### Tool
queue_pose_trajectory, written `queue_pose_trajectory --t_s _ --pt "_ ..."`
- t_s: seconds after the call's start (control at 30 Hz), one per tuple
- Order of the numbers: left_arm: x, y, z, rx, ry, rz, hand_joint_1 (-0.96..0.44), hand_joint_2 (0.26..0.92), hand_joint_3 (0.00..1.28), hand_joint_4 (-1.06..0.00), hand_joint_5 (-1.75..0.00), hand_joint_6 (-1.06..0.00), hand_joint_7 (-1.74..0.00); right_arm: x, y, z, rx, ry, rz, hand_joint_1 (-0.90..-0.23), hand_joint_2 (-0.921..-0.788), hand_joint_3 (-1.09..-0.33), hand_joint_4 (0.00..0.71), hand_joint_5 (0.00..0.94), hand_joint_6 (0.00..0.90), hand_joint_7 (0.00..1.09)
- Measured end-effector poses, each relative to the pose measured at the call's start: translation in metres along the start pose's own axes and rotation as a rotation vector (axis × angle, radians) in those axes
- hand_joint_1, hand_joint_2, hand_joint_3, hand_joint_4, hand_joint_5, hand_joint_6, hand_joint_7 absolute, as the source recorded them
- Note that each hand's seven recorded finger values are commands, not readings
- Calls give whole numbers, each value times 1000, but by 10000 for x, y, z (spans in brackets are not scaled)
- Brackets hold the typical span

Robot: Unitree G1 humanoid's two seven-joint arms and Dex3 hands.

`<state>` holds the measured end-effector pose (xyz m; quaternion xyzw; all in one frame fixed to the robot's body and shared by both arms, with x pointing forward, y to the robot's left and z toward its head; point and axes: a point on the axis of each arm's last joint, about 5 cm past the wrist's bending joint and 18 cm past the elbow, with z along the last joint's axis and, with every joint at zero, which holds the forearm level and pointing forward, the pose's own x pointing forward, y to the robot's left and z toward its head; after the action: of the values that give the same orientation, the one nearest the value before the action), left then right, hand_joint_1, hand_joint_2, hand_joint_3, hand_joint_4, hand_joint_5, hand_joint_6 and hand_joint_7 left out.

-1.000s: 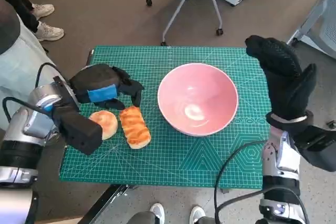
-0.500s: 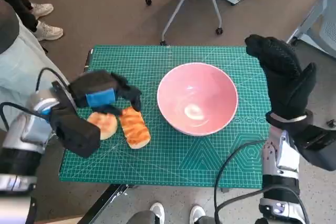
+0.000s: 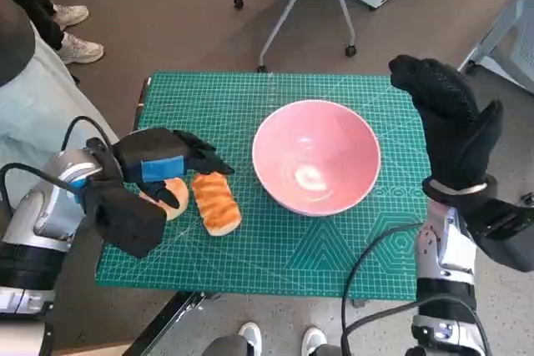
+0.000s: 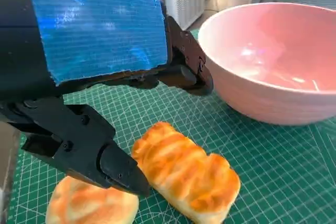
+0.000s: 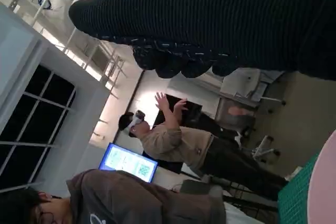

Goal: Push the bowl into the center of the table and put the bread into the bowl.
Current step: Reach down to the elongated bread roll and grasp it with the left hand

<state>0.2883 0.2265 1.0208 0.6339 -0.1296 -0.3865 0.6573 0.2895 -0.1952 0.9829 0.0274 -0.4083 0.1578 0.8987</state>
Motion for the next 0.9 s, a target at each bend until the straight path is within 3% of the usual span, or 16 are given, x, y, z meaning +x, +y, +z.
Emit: queue_pose_trajectory --t_s 0.33,0.9 --pt "95 -197 -34 49 6 -67 -166 662 1 -305 0 -436 -1 1 -3 0 0 -1 -1 -684 -921 -743 175 0 164 315" --pt "273 -342 -61 49 22 -104 -71 678 7 -301 -3 -428 -1 2 -3 2 0 -2 -1 -686 -921 -745 174 0 163 316"
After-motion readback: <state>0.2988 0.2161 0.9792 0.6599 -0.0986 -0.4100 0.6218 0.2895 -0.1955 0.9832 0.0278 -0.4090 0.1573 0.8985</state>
